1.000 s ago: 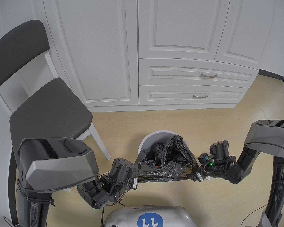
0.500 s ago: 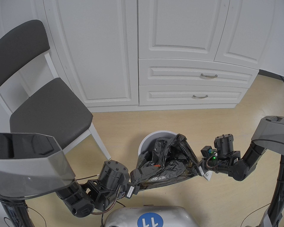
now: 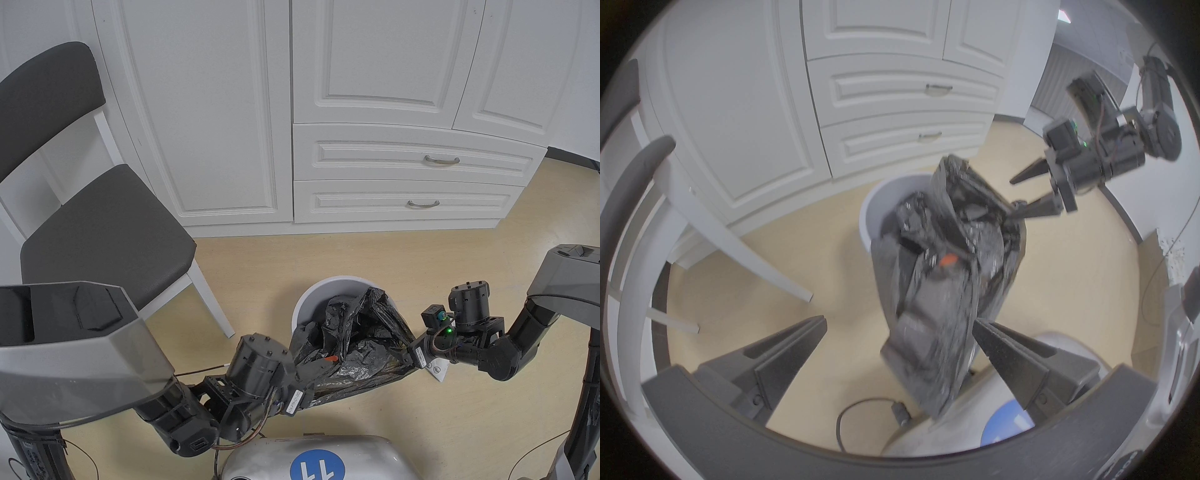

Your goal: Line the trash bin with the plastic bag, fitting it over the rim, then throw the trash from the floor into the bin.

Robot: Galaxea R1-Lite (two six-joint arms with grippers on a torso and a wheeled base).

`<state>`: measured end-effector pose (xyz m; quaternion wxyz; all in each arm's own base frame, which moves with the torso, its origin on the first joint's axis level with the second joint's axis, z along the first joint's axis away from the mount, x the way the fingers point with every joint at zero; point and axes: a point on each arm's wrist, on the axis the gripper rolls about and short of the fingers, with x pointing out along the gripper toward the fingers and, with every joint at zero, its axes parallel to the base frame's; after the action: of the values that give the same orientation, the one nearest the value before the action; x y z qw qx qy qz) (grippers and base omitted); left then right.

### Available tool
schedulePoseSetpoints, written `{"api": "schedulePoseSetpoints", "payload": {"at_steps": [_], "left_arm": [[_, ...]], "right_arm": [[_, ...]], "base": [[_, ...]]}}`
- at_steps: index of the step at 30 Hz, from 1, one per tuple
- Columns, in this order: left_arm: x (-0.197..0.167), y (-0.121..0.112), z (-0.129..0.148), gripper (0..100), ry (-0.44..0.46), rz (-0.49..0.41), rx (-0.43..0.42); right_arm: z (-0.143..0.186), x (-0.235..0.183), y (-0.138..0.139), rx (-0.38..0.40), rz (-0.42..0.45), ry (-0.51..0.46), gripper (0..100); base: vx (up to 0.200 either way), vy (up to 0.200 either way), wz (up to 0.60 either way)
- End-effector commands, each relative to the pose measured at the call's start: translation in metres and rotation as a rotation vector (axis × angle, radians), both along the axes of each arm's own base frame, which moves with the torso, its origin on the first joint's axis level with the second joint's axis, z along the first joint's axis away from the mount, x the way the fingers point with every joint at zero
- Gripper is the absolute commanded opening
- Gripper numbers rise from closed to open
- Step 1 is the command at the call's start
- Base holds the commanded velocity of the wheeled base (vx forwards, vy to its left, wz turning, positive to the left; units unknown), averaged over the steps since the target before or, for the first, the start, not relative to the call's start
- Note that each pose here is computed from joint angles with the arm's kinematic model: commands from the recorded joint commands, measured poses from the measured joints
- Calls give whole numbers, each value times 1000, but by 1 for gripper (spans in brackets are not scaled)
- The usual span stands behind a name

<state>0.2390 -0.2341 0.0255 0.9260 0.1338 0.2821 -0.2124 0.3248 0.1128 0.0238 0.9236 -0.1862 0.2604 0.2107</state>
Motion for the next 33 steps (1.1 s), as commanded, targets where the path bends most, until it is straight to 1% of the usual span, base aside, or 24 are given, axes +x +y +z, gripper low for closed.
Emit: {"api": "schedulePoseSetpoints", "payload": {"at_steps": [1,2,3,4,5,6,7,10,11,14,20,26,33], "left_arm": [[22,-24,27,100,-94,-25,-53],[31,-33,35,100,-105,-36,-46],[31,-33,35,100,-105,-36,-46],[42,-47,41,100,-102,-43,-37],[49,-56,44,100,-101,-47,-36],[50,-57,44,100,-101,-47,-36],[56,-67,47,100,-104,-55,-39],[66,-80,39,100,-83,-57,-18],[67,-80,38,100,-79,-56,-15],[71,-85,21,100,-47,-60,16],[79,-91,-1,100,-28,-55,38],[87,-96,-8,100,-22,-50,46],[86,-95,-9,100,-6,-54,62]], "right_arm": [[-4,7,2,15,-9,0,100],[-6,8,2,14,-11,6,100],[-6,8,2,14,-11,6,100],[-9,9,2,16,-15,10,100],[-10,9,3,17,-15,13,100],[-10,9,3,17,-15,13,100],[-10,9,3,17,-15,13,100],[-10,8,2,16,-16,14,100],[-10,9,2,16,-15,15,100],[-12,9,2,12,-15,20,100],[-12,9,2,12,-15,20,100],[-12,8,2,11,-15,22,100],[-12,9,0,12,-20,22,100]], "base": [[0,0,0],[0,0,0],[0,0,0],[0,0,0],[0,0,0],[0,0,0],[0,0,0],[0,0,0],[0,0,0],[0,0,0],[0,0,0],[0,0,0],[0,0,0]]}}
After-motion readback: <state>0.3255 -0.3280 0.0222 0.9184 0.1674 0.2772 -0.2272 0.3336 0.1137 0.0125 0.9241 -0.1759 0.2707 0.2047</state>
